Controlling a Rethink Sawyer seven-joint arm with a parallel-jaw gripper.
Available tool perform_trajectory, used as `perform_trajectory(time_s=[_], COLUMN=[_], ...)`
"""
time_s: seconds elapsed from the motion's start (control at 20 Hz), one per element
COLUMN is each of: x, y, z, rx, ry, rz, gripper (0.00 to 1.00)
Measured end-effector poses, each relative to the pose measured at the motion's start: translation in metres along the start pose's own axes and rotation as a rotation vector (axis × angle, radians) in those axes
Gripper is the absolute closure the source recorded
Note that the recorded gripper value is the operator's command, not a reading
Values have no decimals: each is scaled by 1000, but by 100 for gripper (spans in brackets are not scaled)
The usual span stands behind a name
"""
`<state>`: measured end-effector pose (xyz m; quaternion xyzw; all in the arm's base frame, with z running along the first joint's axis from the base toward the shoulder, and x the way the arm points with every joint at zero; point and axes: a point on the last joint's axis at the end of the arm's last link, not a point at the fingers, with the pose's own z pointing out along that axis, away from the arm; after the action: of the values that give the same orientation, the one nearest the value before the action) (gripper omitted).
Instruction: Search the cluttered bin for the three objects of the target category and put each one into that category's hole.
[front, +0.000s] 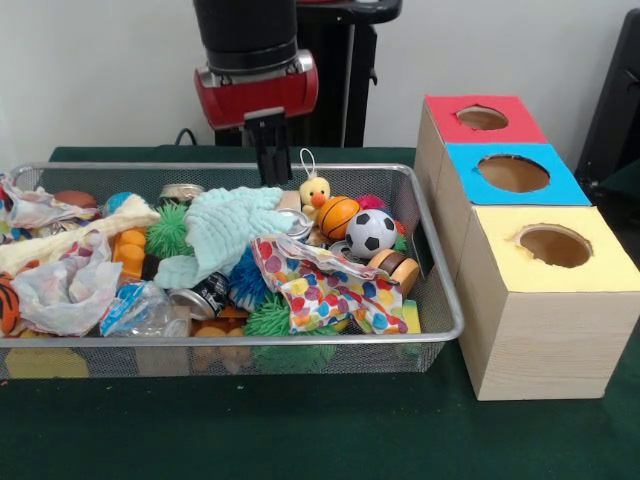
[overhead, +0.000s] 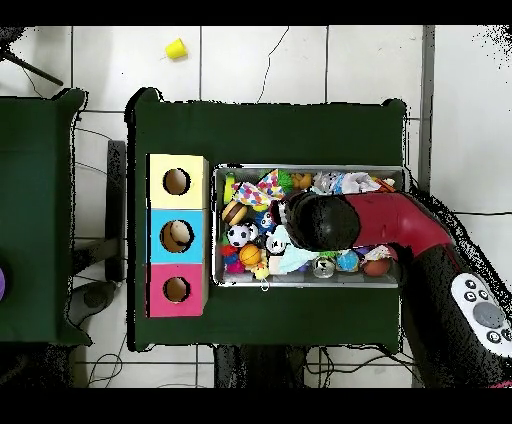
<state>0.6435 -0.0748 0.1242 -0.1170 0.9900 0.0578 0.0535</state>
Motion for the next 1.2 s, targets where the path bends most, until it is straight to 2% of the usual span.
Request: perform_trajectory(time_s=[0.5, 0.8, 1.2], x=[-18, -25, -26], y=[16, 20, 20], z=[-42, -53, -58], rx=[30, 44, 53], ry=[-51, -69, -74], rz=[-29, -46, -49], gripper=[100, 100, 100])
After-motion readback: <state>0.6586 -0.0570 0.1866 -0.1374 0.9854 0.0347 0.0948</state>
